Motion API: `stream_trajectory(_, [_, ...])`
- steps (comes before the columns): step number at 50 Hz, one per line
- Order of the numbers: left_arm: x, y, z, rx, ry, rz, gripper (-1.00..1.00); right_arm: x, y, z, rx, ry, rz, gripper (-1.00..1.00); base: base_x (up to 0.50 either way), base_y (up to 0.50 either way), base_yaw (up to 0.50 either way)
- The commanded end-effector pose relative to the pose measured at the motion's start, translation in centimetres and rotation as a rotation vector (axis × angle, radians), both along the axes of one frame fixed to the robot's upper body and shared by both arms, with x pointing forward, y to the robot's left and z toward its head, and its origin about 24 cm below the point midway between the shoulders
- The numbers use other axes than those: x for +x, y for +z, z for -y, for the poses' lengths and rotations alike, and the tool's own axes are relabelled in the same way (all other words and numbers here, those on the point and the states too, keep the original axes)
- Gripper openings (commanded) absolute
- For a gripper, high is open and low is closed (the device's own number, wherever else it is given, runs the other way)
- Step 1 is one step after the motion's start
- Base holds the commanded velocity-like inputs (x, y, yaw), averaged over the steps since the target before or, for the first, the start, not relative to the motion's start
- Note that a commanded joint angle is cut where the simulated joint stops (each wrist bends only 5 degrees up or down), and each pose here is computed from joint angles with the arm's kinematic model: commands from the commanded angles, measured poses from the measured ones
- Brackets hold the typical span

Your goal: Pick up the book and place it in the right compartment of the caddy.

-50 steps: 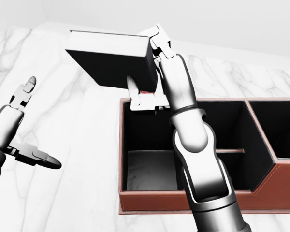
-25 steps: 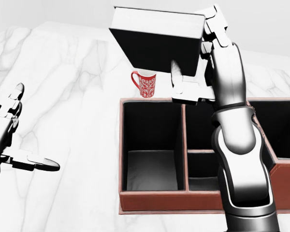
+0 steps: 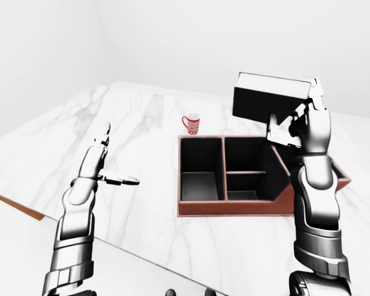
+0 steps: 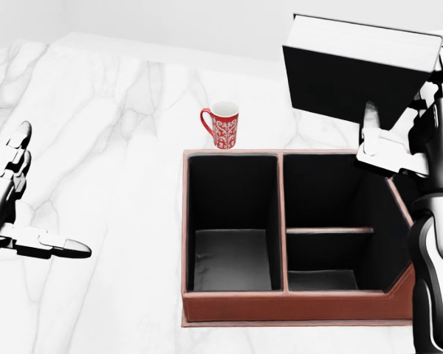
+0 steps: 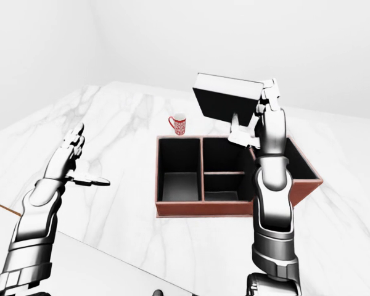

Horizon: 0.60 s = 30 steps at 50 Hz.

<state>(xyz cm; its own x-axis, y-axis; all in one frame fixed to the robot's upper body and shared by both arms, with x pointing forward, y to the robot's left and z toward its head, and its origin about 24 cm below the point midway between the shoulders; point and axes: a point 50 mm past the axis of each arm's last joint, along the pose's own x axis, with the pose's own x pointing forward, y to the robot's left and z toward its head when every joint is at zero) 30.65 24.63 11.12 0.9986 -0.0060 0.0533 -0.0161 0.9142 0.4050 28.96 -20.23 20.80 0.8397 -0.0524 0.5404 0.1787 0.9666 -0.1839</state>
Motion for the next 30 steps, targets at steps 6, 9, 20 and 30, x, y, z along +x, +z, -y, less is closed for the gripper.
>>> stream_trajectory(6, [-0.5, 1.6, 0.4, -0.045, -0.026, 0.083, 1.00, -2.8, 0.8, 4.1, 0.052, -0.099, 0.063, -1.00, 0.00, 0.00, 0.00])
stream_trajectory(9, [-0.5, 1.8, 0.3, -0.043, -0.025, 0.089, 1.00, -3.0, 0.3, 5.1, 0.064, -0.128, 0.042, -1.00, 0.00, 0.00, 0.00])
stream_trajectory(20, [-0.3, 1.3, 0.2, -0.050, -0.015, 0.066, 1.00, -3.9, 0.8, 7.1, 0.076, -0.179, 0.060, -1.00, 0.00, 0.00, 0.00])
stream_trajectory(30, [-0.1, 1.2, 0.0, -0.056, -0.011, 0.062, 1.00, -4.4, 1.7, 8.7, 0.099, -0.198, 0.089, -1.00, 0.00, 0.00, 0.00])
